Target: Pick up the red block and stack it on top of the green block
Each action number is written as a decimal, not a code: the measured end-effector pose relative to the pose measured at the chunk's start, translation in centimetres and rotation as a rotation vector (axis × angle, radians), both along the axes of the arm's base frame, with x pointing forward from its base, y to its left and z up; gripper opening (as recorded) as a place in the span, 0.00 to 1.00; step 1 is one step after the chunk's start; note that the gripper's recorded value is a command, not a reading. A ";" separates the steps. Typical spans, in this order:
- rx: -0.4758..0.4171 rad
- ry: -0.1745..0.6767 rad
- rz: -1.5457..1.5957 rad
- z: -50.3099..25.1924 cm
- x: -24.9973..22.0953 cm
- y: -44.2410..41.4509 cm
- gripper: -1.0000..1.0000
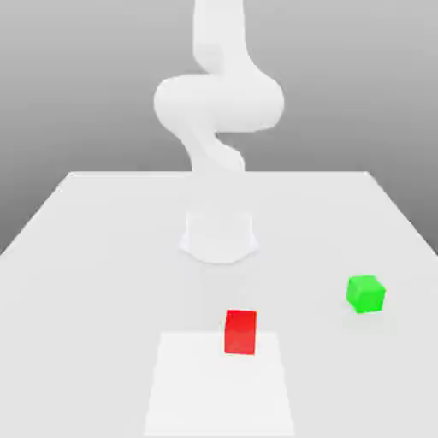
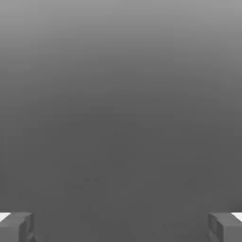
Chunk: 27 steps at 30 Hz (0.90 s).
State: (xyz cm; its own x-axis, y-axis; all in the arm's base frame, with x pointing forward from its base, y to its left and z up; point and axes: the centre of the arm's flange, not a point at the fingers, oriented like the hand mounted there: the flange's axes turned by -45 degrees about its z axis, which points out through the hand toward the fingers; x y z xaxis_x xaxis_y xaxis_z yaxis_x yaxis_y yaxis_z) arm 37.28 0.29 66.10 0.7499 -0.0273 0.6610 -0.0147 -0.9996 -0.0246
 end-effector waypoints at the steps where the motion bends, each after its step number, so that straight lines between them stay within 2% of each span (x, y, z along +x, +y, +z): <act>1: 0.006 0.037 -0.002 -2.5 1.1 0.2 0.50; 5: 0.026 0.186 -0.010 -12.4 3.8 1.0 0.50; 9: 0.035 0.335 -0.022 -22.5 4.1 1.9 0.50; 13: 0.034 0.496 -0.040 -32.6 1.9 2.6 0.50; 17: 0.021 0.665 -0.062 -42.8 -2.5 3.1 0.50; 19: 0.018 0.708 -0.067 -46.7 -3.7 3.2 0.50; 23: 0.017 0.722 -0.069 -50.6 -4.3 3.3 0.50; 24: 0.017 0.722 -0.069 -51.3 -4.3 3.3 0.00; 27: 0.017 0.722 -0.069 -51.3 -4.3 3.3 0.00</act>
State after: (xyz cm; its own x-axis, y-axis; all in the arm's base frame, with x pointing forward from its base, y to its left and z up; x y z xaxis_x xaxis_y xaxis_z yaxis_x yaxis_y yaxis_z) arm 32.94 3.58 14.76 0.9954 -0.0958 0.0008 -0.0958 -0.9954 -0.0006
